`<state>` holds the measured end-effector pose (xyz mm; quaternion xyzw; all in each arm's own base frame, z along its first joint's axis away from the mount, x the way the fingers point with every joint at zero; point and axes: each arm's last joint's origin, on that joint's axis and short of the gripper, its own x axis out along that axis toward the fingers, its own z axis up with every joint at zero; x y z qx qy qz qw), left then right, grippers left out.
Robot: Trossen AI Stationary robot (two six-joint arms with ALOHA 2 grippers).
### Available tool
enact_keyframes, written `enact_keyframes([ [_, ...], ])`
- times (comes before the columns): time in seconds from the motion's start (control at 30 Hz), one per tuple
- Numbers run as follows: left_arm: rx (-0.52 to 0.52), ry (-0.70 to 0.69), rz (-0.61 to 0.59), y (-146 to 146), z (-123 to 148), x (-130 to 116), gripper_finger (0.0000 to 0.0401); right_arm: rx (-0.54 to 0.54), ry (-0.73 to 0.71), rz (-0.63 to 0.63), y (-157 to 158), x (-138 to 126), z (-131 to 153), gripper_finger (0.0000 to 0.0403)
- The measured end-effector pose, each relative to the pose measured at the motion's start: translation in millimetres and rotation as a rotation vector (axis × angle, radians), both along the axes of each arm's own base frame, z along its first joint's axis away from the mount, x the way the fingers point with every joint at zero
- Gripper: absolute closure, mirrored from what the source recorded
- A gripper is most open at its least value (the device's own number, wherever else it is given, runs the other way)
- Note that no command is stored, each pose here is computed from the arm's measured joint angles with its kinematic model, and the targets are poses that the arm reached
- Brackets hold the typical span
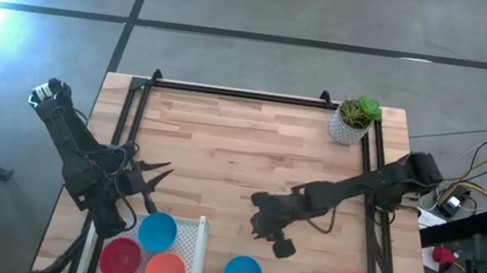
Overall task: Pick & Place Mini bowls
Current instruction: Stack the blue bowl on top of the blue bowl on the shelf
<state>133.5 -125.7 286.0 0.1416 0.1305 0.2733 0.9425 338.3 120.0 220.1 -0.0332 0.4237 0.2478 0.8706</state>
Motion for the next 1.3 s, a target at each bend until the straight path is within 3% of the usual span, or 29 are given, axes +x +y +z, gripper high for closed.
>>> enact_keyframes([
  [0.37,-0.002,-0.001,0.001,0.0,-0.2,0.1,0.0325,0.028,0.083,-0.001,23.3,25.5,-24.2,0.0342],
  [0.83,-0.010,0.002,-0.002,-0.4,-0.6,0.3,0.0325,0.073,0.194,-0.032,36.9,28.5,-54.1,0.0339],
  [1.3,-0.041,0.001,-0.006,-1.2,-0.9,0.8,0.0325,0.185,0.263,-0.151,41.7,26.6,-49.0,0.0344],
])
